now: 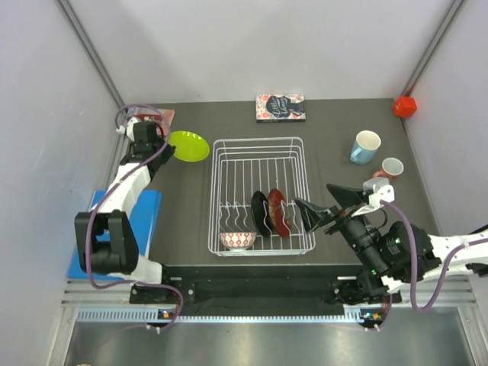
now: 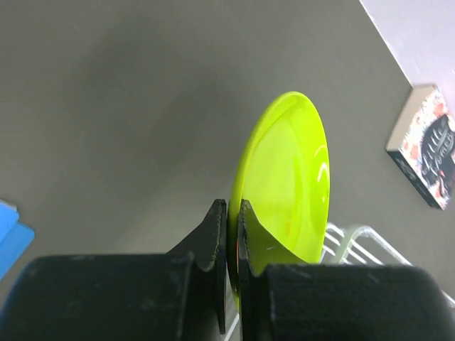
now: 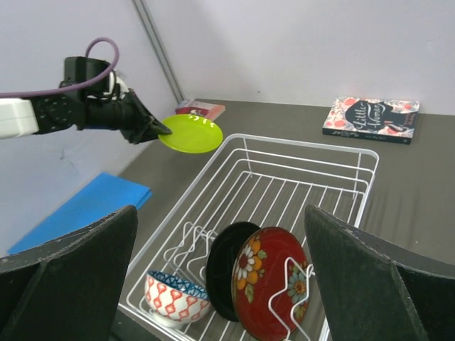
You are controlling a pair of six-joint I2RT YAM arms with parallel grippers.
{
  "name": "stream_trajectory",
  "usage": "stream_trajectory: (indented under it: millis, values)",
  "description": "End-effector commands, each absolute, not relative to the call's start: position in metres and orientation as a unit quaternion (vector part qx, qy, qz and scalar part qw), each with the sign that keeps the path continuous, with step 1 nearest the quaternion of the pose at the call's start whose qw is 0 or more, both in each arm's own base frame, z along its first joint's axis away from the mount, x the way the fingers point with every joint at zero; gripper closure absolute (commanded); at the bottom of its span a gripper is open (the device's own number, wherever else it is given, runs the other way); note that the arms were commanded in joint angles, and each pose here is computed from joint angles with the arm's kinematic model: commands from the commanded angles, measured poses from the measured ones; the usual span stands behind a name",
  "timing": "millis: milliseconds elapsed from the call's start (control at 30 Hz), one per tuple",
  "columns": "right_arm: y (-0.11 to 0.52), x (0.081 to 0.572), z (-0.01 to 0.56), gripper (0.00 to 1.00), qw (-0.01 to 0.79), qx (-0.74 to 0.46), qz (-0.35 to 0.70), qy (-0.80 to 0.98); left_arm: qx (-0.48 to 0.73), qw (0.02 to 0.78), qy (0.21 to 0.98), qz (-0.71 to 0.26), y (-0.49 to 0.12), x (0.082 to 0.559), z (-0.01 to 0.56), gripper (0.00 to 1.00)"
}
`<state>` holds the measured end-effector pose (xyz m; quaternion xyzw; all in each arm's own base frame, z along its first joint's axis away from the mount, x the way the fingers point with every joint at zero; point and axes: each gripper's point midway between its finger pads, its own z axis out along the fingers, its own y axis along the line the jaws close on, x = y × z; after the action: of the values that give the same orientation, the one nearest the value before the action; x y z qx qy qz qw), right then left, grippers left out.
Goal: Unload the mixed dishes from the dish rack
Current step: Place the plate at the center of the board.
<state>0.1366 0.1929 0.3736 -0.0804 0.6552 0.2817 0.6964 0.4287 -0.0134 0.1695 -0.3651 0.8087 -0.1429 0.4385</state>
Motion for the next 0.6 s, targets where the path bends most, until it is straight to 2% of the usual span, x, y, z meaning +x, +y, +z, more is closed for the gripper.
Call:
stream_trajectory:
  millis: [0, 267, 567]
  values:
    - [0.196, 0.134, 0.374, 0.0, 0.687, -0.072, 0.306, 0.655, -0.371, 0.482, 0.783, -0.133, 0.008, 0.465, 0.182, 1.0]
    - [0.204, 0.132, 0.361, 0.0, 0.678, -0.066, 0.312, 0.662, -0.362, 0.463, 0.799, -0.126, 0.019, 0.495, 0.147, 1.0]
    - [0.218, 0.13, 0.354, 0.01, 0.676, -0.083, 0.297, 0.669, -0.373, 0.386, 0.835, -0.12, 0.022, 0.507, 0.083, 0.98]
